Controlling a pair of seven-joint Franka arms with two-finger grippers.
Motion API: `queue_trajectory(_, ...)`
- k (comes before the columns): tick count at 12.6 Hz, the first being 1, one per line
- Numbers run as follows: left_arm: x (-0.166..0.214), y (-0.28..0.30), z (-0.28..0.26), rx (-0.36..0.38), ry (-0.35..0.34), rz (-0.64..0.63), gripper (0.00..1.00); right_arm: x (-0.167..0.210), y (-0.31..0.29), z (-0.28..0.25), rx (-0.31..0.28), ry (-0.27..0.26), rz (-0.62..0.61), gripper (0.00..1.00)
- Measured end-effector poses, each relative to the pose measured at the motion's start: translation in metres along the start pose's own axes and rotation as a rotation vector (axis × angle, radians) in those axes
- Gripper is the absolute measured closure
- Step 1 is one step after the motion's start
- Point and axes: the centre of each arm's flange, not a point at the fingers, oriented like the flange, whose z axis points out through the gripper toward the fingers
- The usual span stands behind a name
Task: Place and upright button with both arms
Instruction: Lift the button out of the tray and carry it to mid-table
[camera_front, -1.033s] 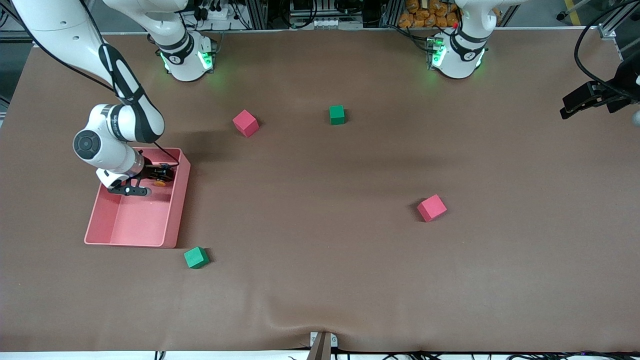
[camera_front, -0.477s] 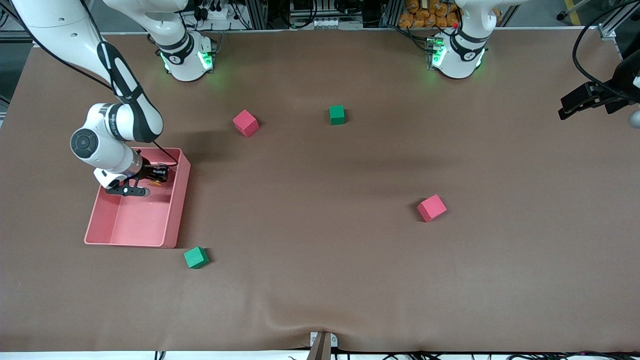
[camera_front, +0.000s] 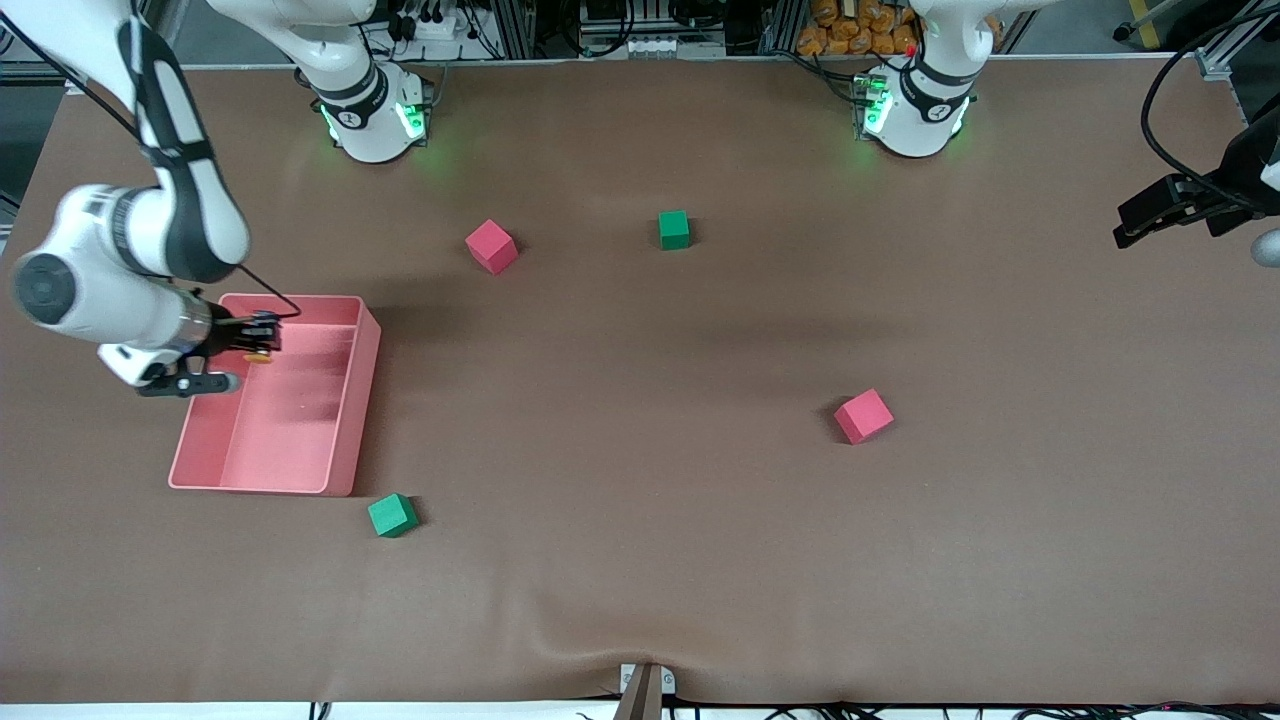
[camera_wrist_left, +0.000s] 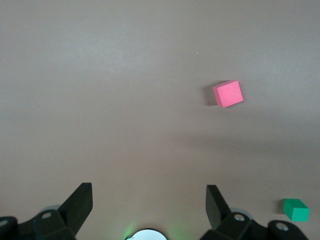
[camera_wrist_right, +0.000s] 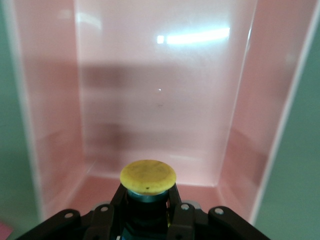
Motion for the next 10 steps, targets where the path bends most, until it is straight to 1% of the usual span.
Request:
queue_trajectory(2,0.0,0.0,0.0,0.0,0.001,0.0,0.0,0.01,-0.022,-0.034,-0.005,0.004,-0.045,0.65)
queue_trajectory(4,0.0,0.0,0.0,0.0,0.001,0.0,0.0,0.02,-0.073,-0.048,-0.012,0.028,-0.124,0.65)
queue_trajectory(5,0.0,0.0,0.0,0.0,0.001,0.001,0.0,0.023,-0.104,-0.054,-0.015,0.04,-0.146,0.65)
queue_trajectory(7,0.0,0.001,0.0,0.0,0.001,0.001,0.0,0.027,-0.153,-0.064,-0.017,0.065,-0.138,0.65)
queue_trajectory(10,0.0,0.001,0.0,0.0,0.001,0.002,0.0,0.032,-0.218,-0.071,-0.011,0.091,-0.077,0.65)
